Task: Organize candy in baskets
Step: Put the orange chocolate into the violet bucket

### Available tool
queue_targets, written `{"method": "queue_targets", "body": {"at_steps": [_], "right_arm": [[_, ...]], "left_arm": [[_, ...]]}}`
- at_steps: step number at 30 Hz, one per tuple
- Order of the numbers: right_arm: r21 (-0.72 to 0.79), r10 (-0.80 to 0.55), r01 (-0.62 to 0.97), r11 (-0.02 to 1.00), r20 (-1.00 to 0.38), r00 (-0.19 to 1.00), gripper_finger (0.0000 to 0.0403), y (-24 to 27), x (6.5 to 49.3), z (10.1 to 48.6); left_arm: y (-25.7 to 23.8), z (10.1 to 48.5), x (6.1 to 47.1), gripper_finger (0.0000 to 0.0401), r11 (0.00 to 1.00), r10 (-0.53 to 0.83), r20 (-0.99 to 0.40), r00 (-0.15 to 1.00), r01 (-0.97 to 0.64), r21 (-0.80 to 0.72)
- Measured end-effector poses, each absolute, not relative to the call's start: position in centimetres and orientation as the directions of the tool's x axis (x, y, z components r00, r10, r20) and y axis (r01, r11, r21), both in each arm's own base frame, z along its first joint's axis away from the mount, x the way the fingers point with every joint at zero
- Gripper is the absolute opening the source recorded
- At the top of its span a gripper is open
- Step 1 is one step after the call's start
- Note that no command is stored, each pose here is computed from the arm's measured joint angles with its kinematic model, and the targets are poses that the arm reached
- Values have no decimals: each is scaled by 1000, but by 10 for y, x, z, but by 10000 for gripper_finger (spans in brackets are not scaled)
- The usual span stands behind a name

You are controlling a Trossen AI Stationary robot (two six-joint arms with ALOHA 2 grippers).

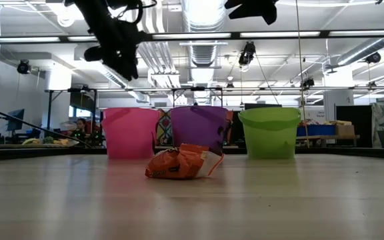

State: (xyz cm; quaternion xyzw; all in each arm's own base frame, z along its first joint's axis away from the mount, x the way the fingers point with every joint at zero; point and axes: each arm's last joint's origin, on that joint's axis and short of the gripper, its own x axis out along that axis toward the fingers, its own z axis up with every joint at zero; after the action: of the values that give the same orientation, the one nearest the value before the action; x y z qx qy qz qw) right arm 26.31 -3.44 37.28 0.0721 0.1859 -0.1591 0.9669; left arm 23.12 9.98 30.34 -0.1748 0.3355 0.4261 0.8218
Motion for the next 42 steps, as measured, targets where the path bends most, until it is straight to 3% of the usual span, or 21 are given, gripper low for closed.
{"method": "queue_targets", "body": {"at_steps": [8,12,15,25,31,36,39,42], "right_arm": [[89,-279,346,934,-425,861,164,-34,261,369],[85,-279,346,935,-430,859,164,-34,261,368],[75,-279,342,937,-430,859,164,-34,261,368],[67,-279,339,939,-431,858,164,-34,261,368],[68,-278,338,939,-433,858,164,-34,261,368],[64,-276,338,939,-447,851,164,-34,260,366],[56,-274,336,940,-459,845,164,-34,260,365],[44,-274,330,943,-460,845,164,-34,260,365]], "left_arm": [[60,331,253,102,802,367,-646,669,-580,-145],[22,323,264,102,882,269,-611,745,-446,-155],[-8,308,273,102,896,278,-572,772,-422,-135],[-59,228,312,97,887,312,-626,715,-455,-78],[-70,206,322,69,944,139,-701,699,-308,-119],[-78,208,319,47,972,-117,-738,665,-77,-223],[-86,207,317,50,955,-217,-741,636,-18,-295],[-96,200,317,74,957,-226,-752,619,-1,-289]]}}
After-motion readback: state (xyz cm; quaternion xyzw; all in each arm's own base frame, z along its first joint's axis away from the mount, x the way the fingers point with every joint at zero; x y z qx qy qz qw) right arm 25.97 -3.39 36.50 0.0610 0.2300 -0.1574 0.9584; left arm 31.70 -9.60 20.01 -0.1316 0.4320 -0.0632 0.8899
